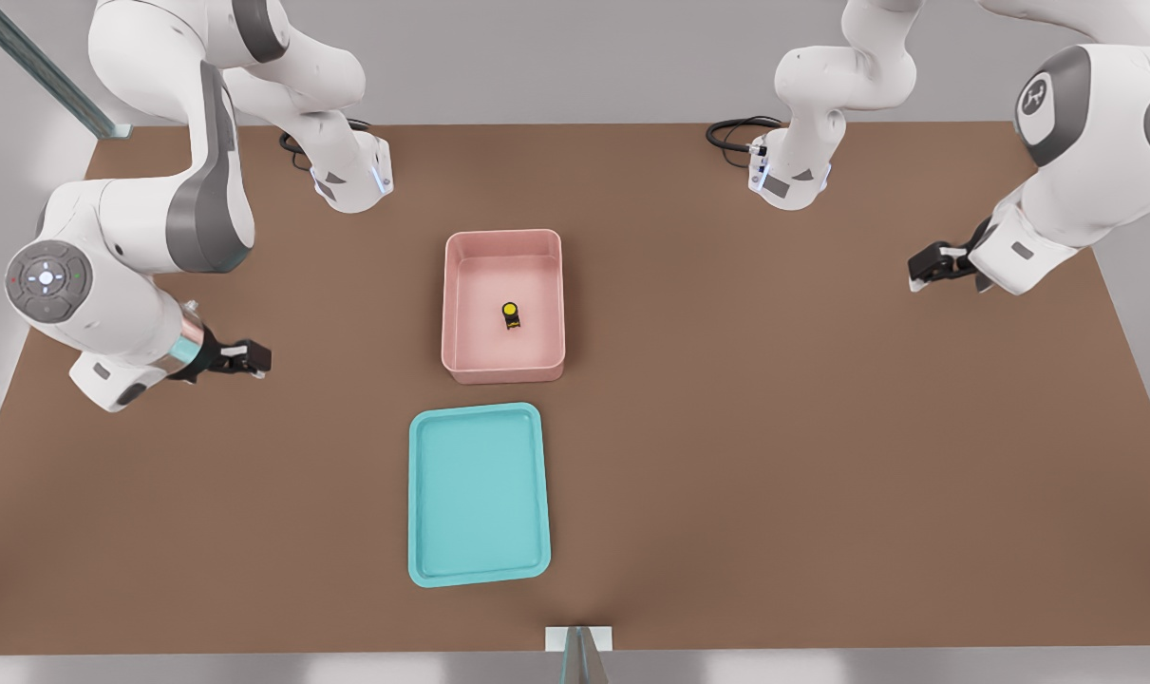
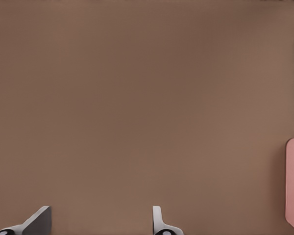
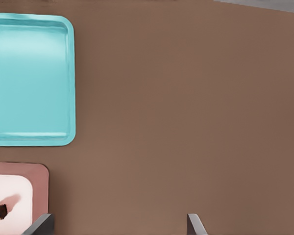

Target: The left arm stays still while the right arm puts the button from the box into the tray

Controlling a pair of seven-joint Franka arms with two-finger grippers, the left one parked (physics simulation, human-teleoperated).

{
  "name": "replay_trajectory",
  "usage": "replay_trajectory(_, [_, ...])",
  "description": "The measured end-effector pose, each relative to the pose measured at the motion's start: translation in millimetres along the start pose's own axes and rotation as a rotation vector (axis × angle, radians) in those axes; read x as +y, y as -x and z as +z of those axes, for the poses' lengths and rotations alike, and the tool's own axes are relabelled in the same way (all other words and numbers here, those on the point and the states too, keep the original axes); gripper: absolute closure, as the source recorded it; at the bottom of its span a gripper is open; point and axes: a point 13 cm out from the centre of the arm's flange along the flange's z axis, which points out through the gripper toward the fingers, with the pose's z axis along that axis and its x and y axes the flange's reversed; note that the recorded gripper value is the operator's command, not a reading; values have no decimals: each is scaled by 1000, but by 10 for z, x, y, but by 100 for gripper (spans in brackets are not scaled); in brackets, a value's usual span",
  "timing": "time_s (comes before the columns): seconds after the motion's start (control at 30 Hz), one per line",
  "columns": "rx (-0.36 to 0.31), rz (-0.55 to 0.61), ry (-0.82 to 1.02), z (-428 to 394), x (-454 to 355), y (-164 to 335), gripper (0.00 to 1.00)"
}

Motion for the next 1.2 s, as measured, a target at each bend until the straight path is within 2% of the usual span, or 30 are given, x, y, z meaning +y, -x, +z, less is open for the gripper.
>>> replay_trajectory(0.07, [-17, -13, 7, -7, 103, 39, 0])
replay_trajectory(0.1, [-21, -85, 28, -13, 560, 31, 0])
replay_trajectory(0.17, [-36, -365, 46, -77, 2438, -348, 0])
replay_trajectory(0.23, [-27, -516, 70, -107, 3508, -896, 0])
replay_trajectory(0.3, [64, -601, 84, 209, 4210, -1659, 3])
replay_trajectory(0.37, [160, -654, -27, 1071, 4516, -2507, 1])
replay_trajectory(0.4, [180, -630, -76, 1498, 4412, -2701, 1])
replay_trajectory(0.43, [181, -569, -104, 1810, 4205, -2674, 1])
replay_trajectory(0.53, [138, -344, -98, 2366, 3540, -2363, 2])
replay_trajectory(0.6, [98, -231, -42, 2560, 3510, -2172, 2])
replay_trajectory(0.7, [47, -150, 21, 2803, 3748, -2150, 2])
replay_trajectory(0.97, [-46, -33, 89, 3352, 3928, -1975, 4])
replay_trajectory(1.2, [-89, -76, 74, 3594, 3905, -1944, 0])
